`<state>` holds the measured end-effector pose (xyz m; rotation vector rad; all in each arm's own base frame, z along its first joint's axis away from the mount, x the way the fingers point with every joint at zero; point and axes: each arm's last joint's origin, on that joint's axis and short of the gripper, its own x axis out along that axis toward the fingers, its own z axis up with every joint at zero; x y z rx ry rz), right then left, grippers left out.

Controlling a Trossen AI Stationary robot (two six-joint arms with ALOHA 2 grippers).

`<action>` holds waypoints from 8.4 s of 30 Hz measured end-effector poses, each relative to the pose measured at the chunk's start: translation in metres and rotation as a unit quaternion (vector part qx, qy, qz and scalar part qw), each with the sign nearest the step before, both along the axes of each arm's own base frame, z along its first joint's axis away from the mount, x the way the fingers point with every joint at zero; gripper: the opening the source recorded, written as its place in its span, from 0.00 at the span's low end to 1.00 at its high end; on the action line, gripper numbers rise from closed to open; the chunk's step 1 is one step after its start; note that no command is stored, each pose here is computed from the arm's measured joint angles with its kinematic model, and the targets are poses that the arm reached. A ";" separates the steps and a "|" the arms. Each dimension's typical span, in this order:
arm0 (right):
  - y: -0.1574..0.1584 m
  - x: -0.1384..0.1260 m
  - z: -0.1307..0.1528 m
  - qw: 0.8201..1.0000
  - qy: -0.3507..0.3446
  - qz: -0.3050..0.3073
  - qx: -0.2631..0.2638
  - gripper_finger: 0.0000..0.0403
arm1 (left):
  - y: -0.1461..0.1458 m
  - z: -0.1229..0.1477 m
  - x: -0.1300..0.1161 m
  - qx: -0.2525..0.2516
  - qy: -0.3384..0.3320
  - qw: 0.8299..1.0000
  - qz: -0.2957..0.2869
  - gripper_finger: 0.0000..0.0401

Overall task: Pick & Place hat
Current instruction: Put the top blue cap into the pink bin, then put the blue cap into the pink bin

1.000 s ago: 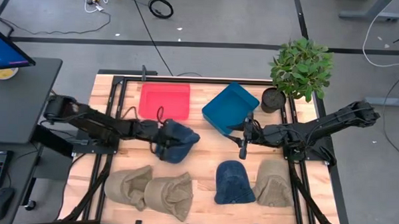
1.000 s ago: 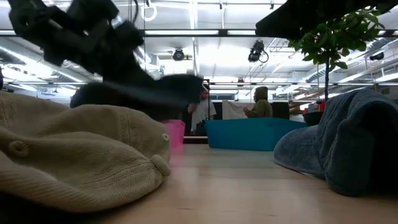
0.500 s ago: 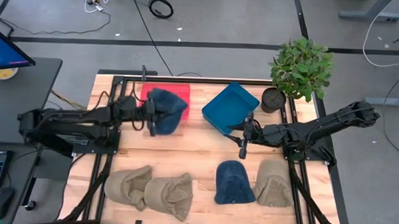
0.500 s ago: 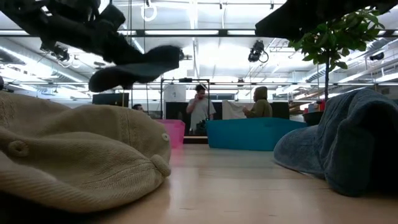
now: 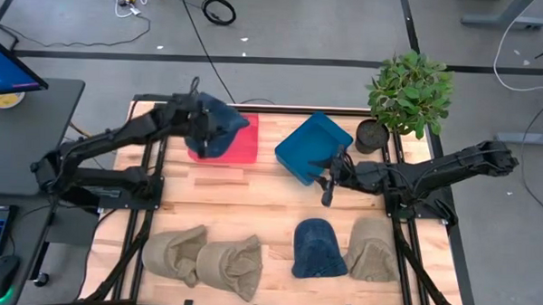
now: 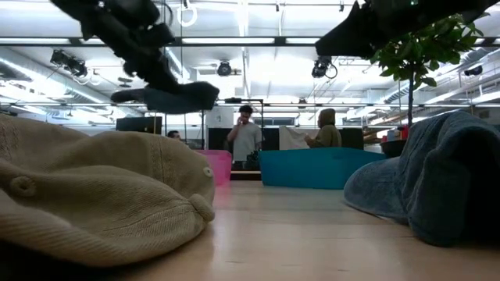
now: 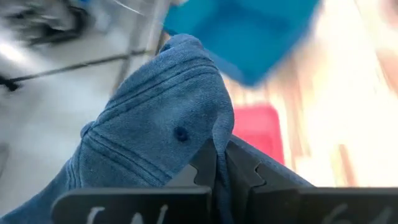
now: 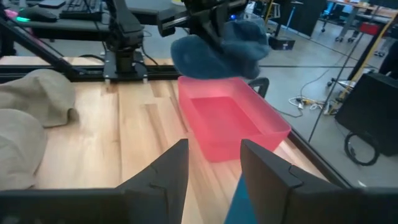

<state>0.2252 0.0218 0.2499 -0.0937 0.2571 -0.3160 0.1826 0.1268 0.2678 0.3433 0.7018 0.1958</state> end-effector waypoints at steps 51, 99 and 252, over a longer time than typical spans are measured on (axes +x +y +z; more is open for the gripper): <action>-0.002 -0.002 -0.006 1.000 0.026 -0.007 0.008 0.37 | 0.041 -0.082 0.046 -0.087 0.130 0.988 -0.021 0.37; 0.001 -0.002 -0.009 0.998 0.044 0.046 0.026 0.37 | 0.005 -0.083 0.036 -0.076 0.266 0.959 0.069 0.08; 0.026 0.122 -0.023 0.787 0.411 -0.104 -0.448 0.52 | -0.023 -0.029 -0.041 -0.451 -0.182 0.811 0.325 0.05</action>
